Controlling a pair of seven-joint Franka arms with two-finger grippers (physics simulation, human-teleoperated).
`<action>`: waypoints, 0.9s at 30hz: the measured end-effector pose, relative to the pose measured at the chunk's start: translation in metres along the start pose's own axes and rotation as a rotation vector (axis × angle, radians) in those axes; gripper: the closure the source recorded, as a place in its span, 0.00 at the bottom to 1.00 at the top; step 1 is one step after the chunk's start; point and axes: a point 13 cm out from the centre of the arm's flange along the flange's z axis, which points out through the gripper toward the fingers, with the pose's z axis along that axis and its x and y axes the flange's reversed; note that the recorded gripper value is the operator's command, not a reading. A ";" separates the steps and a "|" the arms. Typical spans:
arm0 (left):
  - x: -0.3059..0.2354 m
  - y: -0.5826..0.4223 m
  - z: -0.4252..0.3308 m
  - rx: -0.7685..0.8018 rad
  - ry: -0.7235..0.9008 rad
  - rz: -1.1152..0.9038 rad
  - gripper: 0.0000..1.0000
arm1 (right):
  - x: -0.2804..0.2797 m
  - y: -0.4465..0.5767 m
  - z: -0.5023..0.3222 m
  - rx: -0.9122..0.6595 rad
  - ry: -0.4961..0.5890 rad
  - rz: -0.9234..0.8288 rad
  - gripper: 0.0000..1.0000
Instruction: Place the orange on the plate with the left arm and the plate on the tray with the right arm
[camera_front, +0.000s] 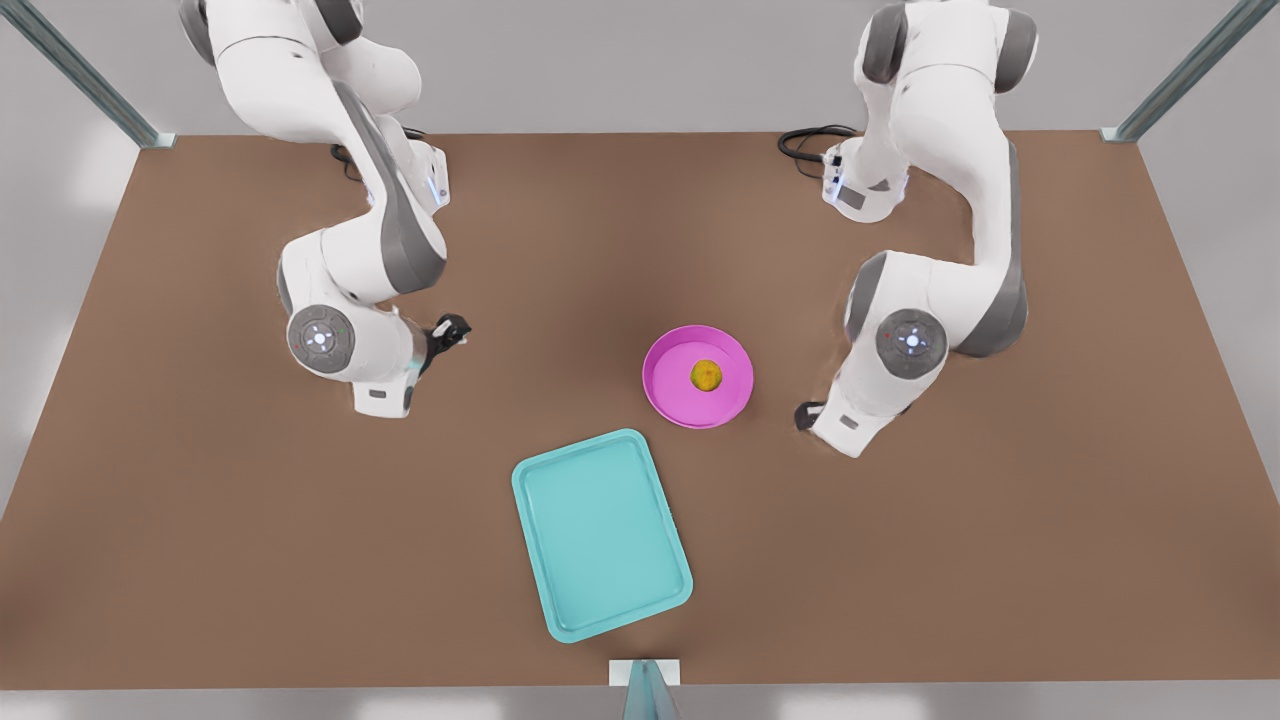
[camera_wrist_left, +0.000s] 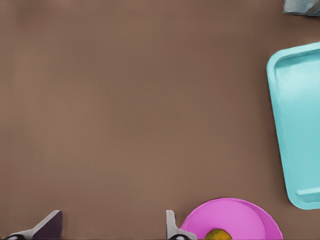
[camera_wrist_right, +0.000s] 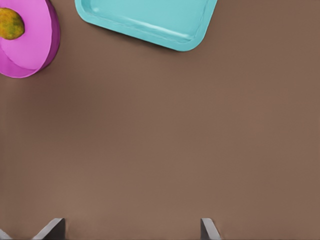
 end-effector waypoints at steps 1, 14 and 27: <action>-0.011 0.052 -0.032 -0.013 -0.002 -0.062 0.00 | -0.011 0.016 0.036 -0.056 0.009 0.001 0.00; 0.054 0.180 -0.084 0.044 0.077 0.111 0.00 | -0.164 0.148 0.203 -0.418 -0.237 0.290 0.00; 0.050 0.185 -0.083 0.043 0.064 0.213 0.00 | -0.190 0.176 0.258 -0.407 -0.279 0.393 0.08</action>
